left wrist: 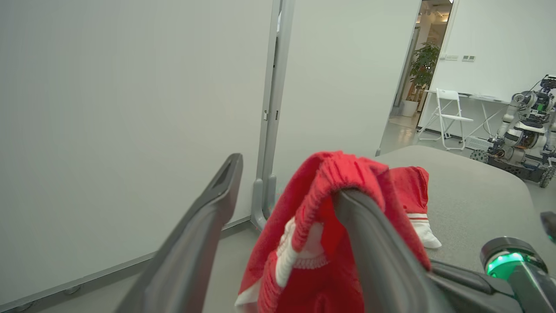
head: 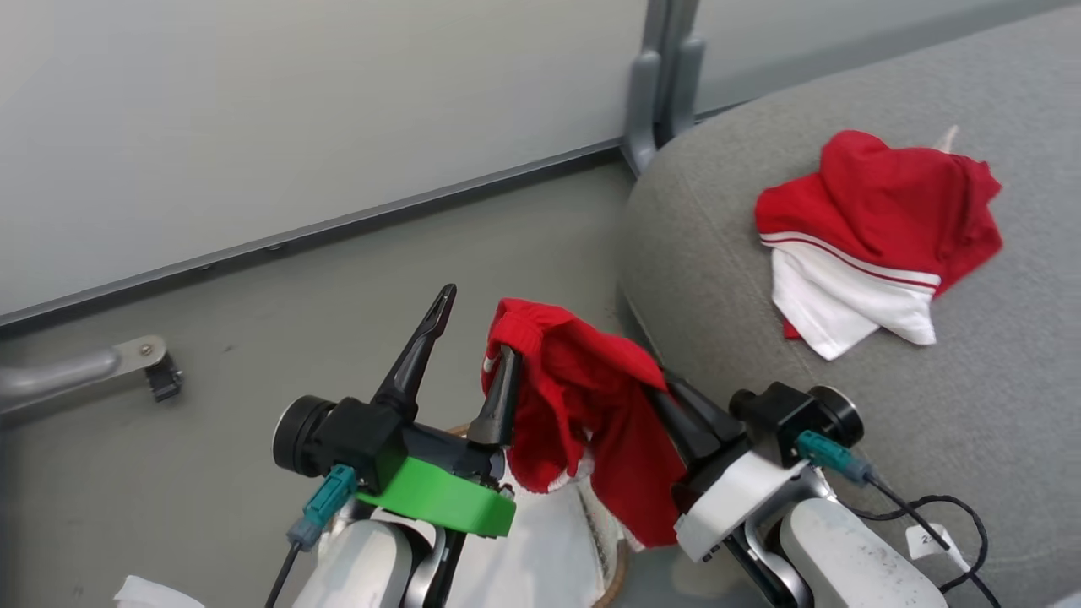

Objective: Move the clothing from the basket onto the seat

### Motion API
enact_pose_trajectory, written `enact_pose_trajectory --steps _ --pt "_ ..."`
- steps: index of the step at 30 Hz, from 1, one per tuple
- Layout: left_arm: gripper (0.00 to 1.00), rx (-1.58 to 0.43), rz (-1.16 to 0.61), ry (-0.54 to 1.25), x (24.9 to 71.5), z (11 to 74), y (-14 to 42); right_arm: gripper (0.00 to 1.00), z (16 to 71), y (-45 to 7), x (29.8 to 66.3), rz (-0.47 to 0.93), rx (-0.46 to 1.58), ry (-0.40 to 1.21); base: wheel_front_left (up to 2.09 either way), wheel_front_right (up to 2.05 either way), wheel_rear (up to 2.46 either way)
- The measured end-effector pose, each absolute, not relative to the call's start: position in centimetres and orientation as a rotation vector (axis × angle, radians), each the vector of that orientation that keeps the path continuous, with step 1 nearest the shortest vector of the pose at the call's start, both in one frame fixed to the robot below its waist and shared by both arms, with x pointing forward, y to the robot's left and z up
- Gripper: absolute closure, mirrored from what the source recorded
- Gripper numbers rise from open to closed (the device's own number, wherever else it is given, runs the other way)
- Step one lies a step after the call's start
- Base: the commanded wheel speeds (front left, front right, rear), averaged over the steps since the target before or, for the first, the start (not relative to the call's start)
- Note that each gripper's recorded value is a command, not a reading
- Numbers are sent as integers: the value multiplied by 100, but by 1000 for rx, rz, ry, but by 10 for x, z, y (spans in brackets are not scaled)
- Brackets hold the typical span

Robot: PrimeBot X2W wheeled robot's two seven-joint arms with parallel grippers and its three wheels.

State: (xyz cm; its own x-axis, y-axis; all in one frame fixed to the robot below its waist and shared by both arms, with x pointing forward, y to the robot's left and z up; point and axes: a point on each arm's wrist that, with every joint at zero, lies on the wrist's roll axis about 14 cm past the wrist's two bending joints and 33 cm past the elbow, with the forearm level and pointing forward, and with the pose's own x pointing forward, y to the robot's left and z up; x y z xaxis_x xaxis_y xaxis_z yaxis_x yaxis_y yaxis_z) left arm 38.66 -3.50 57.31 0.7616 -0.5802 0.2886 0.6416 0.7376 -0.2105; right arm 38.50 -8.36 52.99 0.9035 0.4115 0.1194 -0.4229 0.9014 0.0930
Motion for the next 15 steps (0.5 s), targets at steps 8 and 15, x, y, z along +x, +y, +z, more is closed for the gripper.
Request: enact_pose_trajectory --steps 8,15 --pt "0 -328 -838 -164 386 561 -90 100 533 -168 371 162 126 -120 0 0 0" --pt "0 -328 -963 -108 377 543 -130 100 542 -230 350 -50 121 -156 0 0 0"
